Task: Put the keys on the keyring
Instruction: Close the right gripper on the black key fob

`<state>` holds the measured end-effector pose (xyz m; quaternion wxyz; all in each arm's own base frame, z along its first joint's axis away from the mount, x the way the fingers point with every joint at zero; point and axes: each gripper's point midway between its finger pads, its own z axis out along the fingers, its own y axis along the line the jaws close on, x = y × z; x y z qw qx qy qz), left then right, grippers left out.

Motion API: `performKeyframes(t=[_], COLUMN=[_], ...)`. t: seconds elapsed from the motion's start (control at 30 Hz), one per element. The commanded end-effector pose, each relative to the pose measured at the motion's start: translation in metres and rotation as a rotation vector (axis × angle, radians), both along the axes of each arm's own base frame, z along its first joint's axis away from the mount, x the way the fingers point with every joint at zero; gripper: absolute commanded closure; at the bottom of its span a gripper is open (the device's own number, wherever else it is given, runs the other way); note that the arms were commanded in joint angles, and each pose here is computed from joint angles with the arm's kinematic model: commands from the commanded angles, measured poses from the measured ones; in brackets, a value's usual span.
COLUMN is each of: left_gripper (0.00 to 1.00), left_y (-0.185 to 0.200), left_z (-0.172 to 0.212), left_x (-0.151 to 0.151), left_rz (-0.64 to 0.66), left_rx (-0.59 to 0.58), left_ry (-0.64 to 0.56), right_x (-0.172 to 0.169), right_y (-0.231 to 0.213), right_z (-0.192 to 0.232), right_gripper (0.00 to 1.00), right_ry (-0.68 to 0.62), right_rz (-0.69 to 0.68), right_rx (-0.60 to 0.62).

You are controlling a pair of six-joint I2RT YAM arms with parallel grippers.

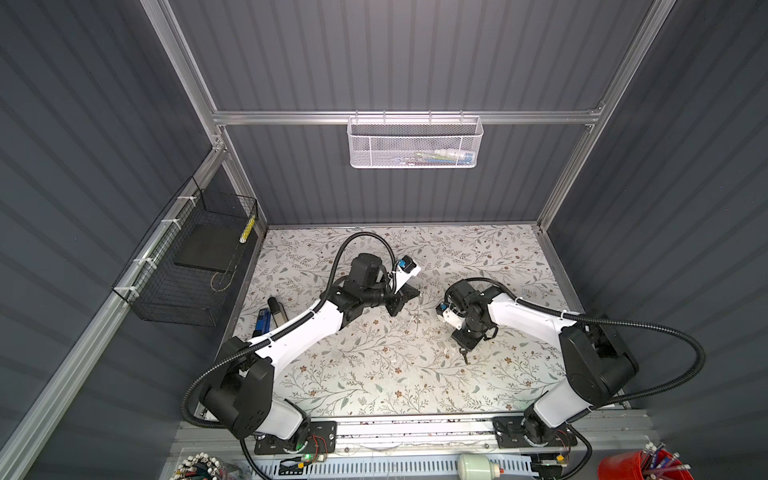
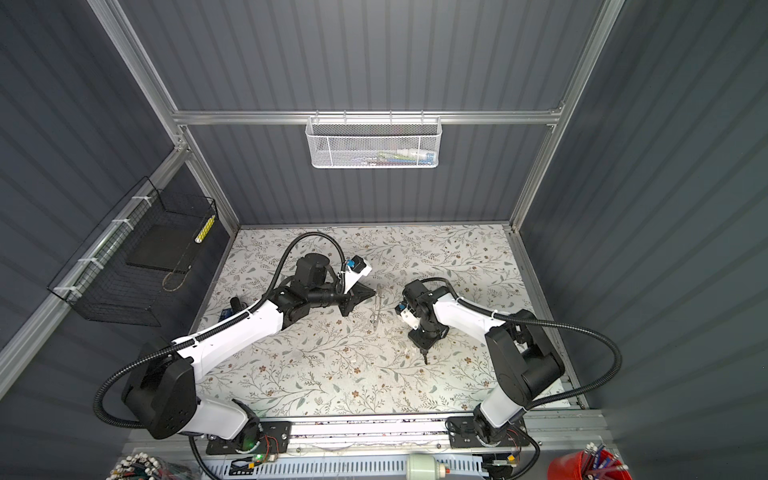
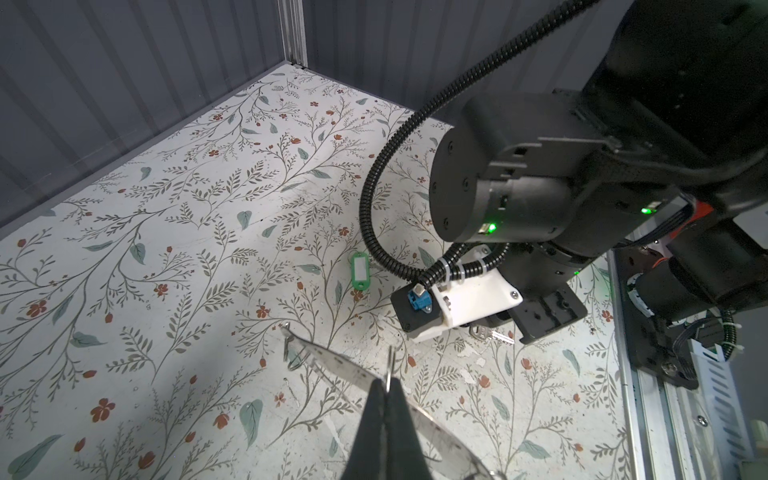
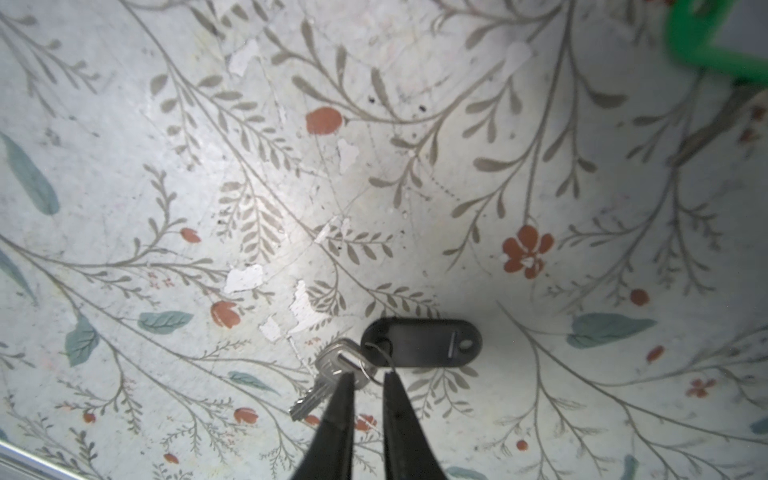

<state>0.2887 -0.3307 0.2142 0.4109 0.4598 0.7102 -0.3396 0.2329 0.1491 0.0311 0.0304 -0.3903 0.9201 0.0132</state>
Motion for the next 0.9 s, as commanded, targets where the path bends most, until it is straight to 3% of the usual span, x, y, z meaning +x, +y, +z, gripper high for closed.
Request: performKeyframes(t=[0.0,0.2,0.33,0.57,0.87], left_gripper=[1.0,1.0,1.0,1.0,1.0], left_y=[0.0,-0.001,-0.001,-0.002,-0.002], left_z=[0.009,0.008,0.009,0.008,0.01], left_x=[-0.002,-0.002,-0.002,-0.002,-0.005], left_rz=[-0.007,-0.008,-0.009,-0.016,-0.039], left_rx=[-0.023,-0.024,-0.026,-0.028,-0.026], left_ry=[-0.022,-0.019,-0.022,-0.025,-0.024], right_x=[-0.013,-0.008,0.0,0.016,0.011], right_y=[-0.004,0.005,0.015,0.014,-0.001], right_z=[0.001,0.019,0.032,0.037,0.02], right_gripper=[0.77,0.67,0.66,0.67,0.66], right_ry=[0.053,0.075,0.113,0.01,-0.122], right_rz=[-0.034,-0.117,-0.266,-0.579,-0.784], right_rx=[-0.01,0.059,0.101,0.174,0.3])
